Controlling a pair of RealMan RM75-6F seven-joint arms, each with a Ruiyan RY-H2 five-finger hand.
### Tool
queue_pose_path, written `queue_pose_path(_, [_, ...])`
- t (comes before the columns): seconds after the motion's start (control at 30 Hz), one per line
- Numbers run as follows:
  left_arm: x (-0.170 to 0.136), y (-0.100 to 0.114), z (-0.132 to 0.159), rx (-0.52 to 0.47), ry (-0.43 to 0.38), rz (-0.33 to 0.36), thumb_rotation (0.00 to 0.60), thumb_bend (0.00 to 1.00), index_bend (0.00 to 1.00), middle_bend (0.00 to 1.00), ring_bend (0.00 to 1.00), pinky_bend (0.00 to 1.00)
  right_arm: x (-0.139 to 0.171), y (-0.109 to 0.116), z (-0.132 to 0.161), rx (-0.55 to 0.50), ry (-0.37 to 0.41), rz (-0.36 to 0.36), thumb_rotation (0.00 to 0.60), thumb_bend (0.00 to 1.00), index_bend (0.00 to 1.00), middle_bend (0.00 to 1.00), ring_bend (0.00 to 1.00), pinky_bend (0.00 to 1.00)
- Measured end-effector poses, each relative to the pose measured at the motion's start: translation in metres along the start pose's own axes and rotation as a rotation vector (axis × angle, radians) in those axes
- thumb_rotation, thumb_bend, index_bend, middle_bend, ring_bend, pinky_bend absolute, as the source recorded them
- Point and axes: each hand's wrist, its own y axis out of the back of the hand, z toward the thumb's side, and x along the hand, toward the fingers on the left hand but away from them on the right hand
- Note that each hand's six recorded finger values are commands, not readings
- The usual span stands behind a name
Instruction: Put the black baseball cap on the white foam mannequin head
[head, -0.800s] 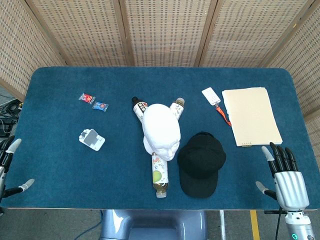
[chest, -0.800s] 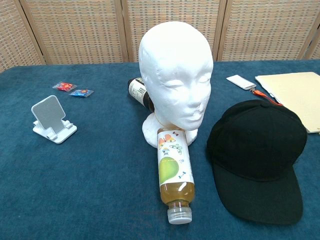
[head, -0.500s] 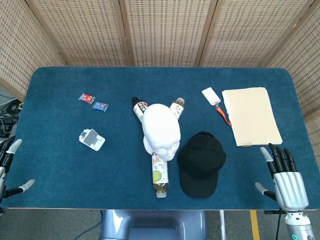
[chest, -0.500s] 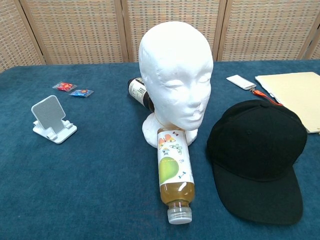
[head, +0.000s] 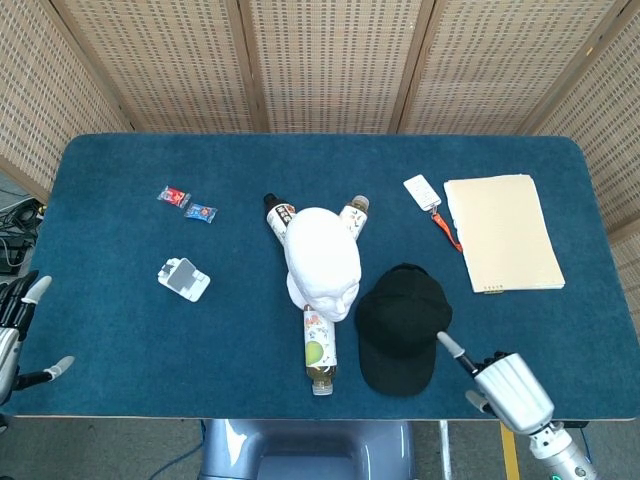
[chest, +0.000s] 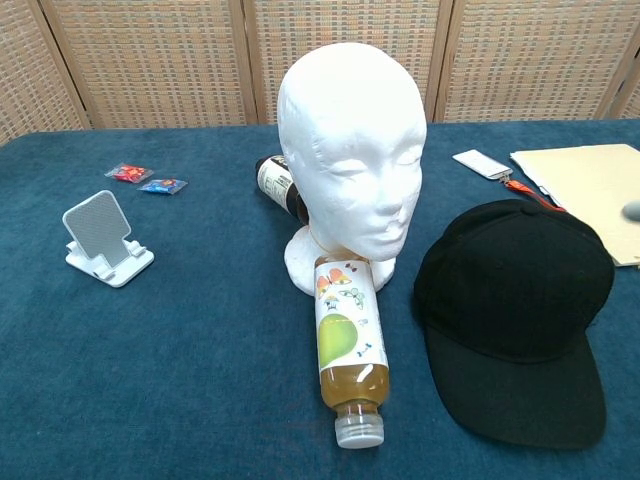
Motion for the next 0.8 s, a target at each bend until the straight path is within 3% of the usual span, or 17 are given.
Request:
queue_pose_path(0.13, [0.003, -0.003, 0.0, 0.008, 0.007, -0.011, 0.6, 0.0, 0.0, 0.0, 0.0, 0.0, -0.004, -0.021, 0.021, 0.032, 0.115, 0.071, 0.6, 0.0, 0.08, 1.0, 1.0, 1.0])
queue_pose_path(0.33, [0.005, -0.005, 0.0, 0.015, 0.012, -0.018, 0.6, 0.0, 0.0, 0.0, 0.0, 0.0, -0.017, -0.04, 0.044, 0.069, 0.189, 0.125, 0.6, 0.0, 0.13, 1.0, 1.0, 1.0])
queue_pose_path(0.63, [0.006, -0.004, -0.002, 0.01, 0.02, -0.017, 0.6, 0.0, 0.0, 0.0, 0.0, 0.0, -0.041, -0.068, 0.062, 0.124, 0.223, 0.166, 0.6, 0.0, 0.14, 1.0, 1.0, 1.0])
queue_pose_path(0.8, [0.006, -0.004, -0.003, 0.006, 0.024, -0.016, 0.6, 0.0, 0.0, 0.0, 0.0, 0.0, -0.05, -0.08, 0.07, 0.176, 0.235, 0.157, 0.6, 0.06, 0.15, 1.0, 1.0, 1.0])
